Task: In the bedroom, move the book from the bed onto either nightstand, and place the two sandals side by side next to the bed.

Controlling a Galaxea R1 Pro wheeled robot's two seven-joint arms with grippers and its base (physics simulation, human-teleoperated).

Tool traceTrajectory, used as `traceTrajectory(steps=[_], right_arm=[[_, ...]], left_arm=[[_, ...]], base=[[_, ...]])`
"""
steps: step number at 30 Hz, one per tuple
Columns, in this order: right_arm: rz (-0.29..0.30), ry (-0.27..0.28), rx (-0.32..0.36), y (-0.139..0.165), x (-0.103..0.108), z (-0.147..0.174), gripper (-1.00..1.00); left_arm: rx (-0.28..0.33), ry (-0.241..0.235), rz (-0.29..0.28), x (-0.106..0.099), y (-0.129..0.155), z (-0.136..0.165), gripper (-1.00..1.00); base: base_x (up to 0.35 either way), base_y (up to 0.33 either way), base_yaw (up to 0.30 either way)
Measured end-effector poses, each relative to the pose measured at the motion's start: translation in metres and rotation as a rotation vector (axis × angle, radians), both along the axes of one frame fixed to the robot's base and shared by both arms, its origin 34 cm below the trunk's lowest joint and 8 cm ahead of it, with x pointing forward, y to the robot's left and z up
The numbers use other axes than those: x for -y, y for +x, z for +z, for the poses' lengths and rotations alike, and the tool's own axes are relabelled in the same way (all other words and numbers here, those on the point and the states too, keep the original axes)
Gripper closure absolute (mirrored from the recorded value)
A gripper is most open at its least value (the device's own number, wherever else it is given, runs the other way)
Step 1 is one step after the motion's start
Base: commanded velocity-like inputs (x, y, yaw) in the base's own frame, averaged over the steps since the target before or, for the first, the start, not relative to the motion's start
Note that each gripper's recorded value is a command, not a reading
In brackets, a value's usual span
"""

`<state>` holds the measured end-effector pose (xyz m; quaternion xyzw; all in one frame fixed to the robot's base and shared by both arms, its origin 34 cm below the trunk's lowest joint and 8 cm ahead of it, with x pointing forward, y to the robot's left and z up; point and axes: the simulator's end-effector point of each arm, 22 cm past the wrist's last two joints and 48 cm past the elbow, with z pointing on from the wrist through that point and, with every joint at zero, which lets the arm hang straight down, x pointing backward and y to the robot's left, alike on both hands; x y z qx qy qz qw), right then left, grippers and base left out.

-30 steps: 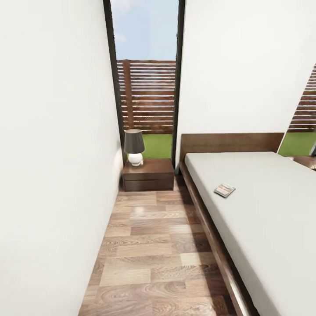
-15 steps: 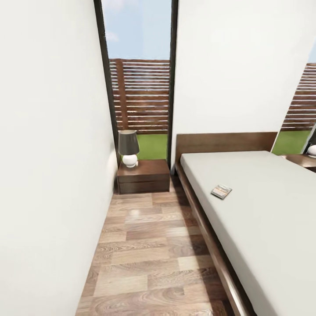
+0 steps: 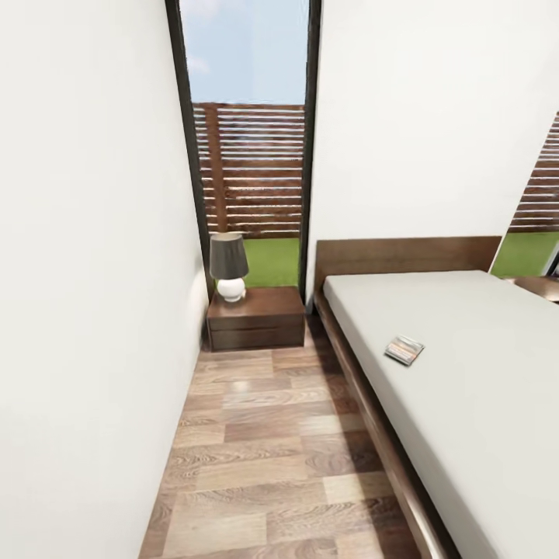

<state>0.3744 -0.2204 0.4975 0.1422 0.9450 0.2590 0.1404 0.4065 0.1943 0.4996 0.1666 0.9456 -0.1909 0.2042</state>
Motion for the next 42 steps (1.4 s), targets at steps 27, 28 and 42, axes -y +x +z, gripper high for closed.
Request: traceTrajectory(steps=[27,28,42], right_arm=[[-0.002,-0.002,0.003,0.001,0.004,0.0,-1.0],[-0.001,-0.003,0.003,0.001,0.004,0.0,-1.0],[-0.001,-0.003,0.003,0.001,0.004,0.0,-1.0]], left_arm=[[0.003,-0.041,0.079,0.01,0.008,0.004,-1.0],[0.003,-0.041,0.079,0.01,0.008,0.004,-1.0],[0.003,-0.041,0.08,0.01,0.008,0.004,-1.0]], base=[[0.266,0.039,0.0],[0.293,0.0,0.0],[0.323,0.0,0.0]])
